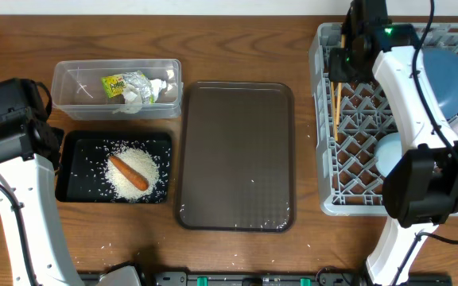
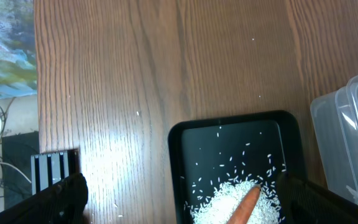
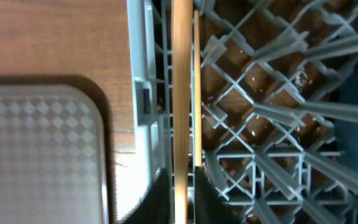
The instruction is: Sort waste into correct bins and load items into the dishwasher rack
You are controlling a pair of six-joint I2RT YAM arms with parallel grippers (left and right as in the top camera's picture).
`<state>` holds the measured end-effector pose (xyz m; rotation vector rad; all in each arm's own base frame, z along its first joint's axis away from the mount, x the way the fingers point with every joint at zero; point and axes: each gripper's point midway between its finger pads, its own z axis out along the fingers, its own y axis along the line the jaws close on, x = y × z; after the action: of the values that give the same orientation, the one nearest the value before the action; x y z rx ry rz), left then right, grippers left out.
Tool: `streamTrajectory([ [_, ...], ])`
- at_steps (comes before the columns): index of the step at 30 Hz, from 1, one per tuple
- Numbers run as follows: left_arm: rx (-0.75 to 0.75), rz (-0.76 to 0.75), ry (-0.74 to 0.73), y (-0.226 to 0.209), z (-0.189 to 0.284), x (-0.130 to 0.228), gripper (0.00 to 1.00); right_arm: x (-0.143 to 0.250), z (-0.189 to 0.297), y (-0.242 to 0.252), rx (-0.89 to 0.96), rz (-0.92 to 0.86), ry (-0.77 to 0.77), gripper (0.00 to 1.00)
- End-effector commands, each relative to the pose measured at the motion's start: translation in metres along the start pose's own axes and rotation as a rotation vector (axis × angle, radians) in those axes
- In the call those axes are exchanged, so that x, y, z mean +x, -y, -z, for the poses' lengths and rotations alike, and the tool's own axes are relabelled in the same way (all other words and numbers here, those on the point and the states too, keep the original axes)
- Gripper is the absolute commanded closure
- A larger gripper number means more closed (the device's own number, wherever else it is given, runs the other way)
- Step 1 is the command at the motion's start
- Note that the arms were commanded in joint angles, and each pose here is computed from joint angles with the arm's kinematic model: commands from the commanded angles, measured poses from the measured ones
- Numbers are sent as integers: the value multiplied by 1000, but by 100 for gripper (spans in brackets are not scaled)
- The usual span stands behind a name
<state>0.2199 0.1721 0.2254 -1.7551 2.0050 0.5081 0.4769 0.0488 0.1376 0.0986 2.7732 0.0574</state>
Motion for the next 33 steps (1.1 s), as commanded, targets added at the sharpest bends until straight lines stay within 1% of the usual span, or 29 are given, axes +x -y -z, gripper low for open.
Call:
streamTrajectory([
  [1, -18, 18, 17, -4, 0, -4, 1, 10, -10, 1, 5, 18, -32, 67],
  [2, -18, 18, 17, -4, 0, -4, 1, 12, -11, 1, 5, 18, -37, 52],
  [4, -18, 18, 17, -4, 0, -4, 1, 14, -10, 1, 7, 18, -44, 1],
  [8, -18, 18, 17, -4, 0, -4, 1, 21, -5, 3, 13, -22, -71, 1],
  [11, -18, 18, 17, -4, 0, -4, 1, 31, 9, 4, 18, -53, -94, 1],
  [17, -18, 18, 17, -4, 0, -4, 1, 55, 73, 1, 17, -112, -103, 1],
  [22, -18, 18, 17, -4, 0, -4, 1, 92, 133, -4, 16, -130, -105, 1],
  [26, -18, 18, 17, -4, 0, -4, 1, 128, 164, -10, 15, -90, -48, 1],
  [30, -18, 18, 17, -4, 0, -4, 1, 166, 174, 4, 89, -138, 38, 1],
  [33, -18, 18, 17, -4, 0, -4, 1, 192, 174, 8, 72, -165, 62, 1],
])
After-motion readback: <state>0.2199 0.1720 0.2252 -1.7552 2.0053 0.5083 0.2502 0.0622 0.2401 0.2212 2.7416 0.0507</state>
